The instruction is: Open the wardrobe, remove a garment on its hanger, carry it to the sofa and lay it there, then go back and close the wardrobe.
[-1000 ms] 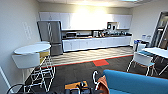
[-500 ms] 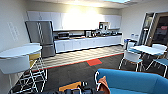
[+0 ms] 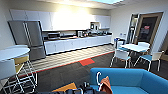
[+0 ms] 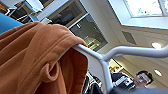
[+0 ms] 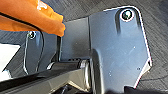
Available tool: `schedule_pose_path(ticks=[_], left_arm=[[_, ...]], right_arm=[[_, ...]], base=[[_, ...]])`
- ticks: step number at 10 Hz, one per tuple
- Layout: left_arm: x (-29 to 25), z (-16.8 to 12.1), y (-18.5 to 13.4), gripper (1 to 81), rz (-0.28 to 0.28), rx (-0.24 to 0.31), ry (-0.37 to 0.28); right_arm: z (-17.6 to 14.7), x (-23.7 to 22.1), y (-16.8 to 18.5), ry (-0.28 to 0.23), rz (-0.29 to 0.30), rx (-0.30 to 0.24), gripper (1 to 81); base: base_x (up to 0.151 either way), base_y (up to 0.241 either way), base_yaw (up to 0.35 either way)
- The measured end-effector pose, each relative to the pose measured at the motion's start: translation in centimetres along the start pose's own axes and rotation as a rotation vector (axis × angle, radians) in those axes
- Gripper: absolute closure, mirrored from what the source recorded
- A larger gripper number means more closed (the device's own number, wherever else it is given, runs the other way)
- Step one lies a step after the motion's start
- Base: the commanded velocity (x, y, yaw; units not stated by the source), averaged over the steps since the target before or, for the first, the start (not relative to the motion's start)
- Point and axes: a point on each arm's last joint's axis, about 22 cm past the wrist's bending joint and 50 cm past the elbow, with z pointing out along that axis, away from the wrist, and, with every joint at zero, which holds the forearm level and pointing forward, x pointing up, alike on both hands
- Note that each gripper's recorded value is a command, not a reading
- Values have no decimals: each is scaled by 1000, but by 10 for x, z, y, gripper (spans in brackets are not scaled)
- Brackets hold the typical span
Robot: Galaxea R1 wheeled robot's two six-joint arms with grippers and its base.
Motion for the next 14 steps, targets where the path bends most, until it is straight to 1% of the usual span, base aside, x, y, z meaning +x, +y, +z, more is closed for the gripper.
schedule_pose_path(ticks=[3,4,6,7,9,10,12,14], left_arm=[[-3,0,-2,811,-4,7,-5],[-7,6,-2,811,-2,10,-22],[-10,16,-4,811,-3,13,-31],[-7,21,-16,811,-2,34,-28],[4,22,-52,811,7,121,-28],[15,18,-62,811,18,149,-20],[36,16,-68,811,40,171,-1],[43,24,-67,811,53,174,-2]], right_arm=[[0,1,0,5,6,-1,10],[0,-1,0,1,9,0,10],[0,-1,1,3,9,-2,10],[0,-1,0,2,10,-1,10],[0,-1,0,3,11,-1,10],[0,-1,0,2,11,-1,10],[0,2,0,6,10,0,10],[0,1,0,2,10,-1,10]], base=[[0,0,-243],[0,0,-243],[0,0,-245],[0,0,-245],[0,0,-246],[0,0,-246],[0,0,-246],[0,0,-196]])
